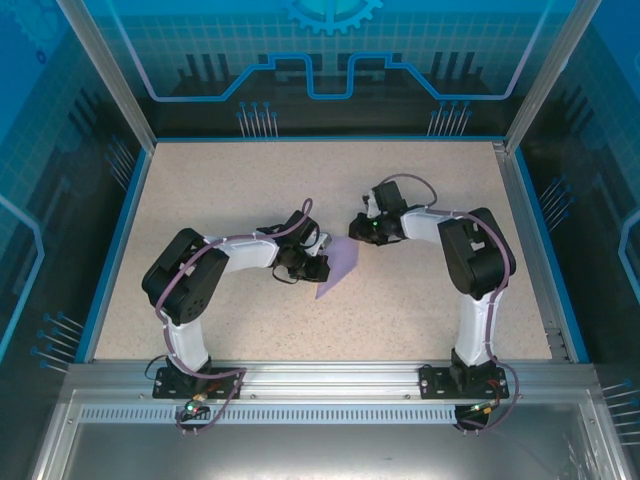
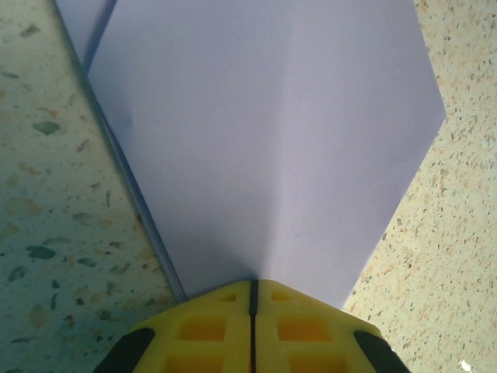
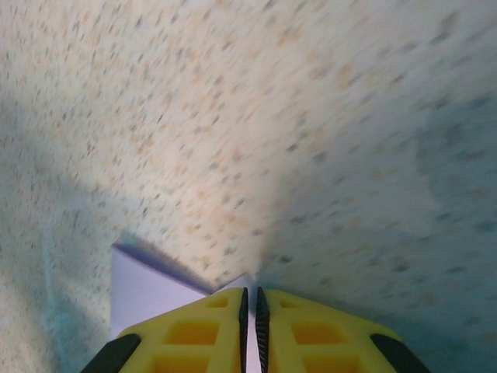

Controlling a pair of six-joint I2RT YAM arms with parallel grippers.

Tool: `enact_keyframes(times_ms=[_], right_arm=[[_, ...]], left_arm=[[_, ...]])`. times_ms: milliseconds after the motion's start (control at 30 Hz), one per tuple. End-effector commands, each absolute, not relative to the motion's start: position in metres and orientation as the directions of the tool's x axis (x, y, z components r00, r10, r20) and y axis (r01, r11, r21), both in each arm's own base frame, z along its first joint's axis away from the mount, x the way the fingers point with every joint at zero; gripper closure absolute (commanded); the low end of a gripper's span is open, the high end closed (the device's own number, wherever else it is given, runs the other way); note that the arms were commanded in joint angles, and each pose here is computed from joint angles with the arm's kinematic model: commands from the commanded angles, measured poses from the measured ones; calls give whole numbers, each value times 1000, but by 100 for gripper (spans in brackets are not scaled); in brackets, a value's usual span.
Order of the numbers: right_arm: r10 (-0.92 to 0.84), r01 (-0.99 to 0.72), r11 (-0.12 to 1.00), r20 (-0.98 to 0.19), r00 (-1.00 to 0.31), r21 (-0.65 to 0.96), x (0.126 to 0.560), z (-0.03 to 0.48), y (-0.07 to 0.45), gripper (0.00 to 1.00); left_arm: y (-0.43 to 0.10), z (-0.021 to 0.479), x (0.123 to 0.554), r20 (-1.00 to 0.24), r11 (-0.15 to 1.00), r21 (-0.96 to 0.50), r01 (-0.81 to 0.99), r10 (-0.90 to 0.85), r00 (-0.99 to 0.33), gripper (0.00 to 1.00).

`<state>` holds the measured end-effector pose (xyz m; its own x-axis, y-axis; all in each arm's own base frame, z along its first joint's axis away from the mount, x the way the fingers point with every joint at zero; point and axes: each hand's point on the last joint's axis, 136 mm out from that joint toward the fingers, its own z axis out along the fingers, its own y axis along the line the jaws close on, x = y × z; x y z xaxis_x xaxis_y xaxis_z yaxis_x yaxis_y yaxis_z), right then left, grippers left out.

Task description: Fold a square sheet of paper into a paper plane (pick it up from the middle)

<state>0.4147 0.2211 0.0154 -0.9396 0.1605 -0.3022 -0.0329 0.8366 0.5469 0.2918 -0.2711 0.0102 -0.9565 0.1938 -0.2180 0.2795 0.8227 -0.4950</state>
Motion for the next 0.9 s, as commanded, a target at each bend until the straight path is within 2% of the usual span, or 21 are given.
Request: enact_keyframes(times_ms=[0,200,367,567,700,867], right_arm=[[205,15,882,-354,-913,472,440,6,186,85],[206,-44,850,-407,-890,524,437,44,193,85],[193,-96,760,-364,-911,642,399,66,230,85],[191,-62,664,-250,-949,745,351,53,277,85],[148,-63,665,-214,-966,744,331,39,296,85],[129,-38,712,-183,-975,701,320,16,292,86]], left_arm=[[-217,-48,243,17,931,-298,213,228,-973,93],[-220,-46,244,14,926,-310,217,233,-972,93],[-223,-43,248,2,922,-319,221,234,-972,93],[-231,-36,254,-21,910,-349,224,231,-973,93],[-234,-31,255,-34,905,-359,229,233,-972,92],[-234,-28,255,-39,901,-367,230,233,-972,93]])
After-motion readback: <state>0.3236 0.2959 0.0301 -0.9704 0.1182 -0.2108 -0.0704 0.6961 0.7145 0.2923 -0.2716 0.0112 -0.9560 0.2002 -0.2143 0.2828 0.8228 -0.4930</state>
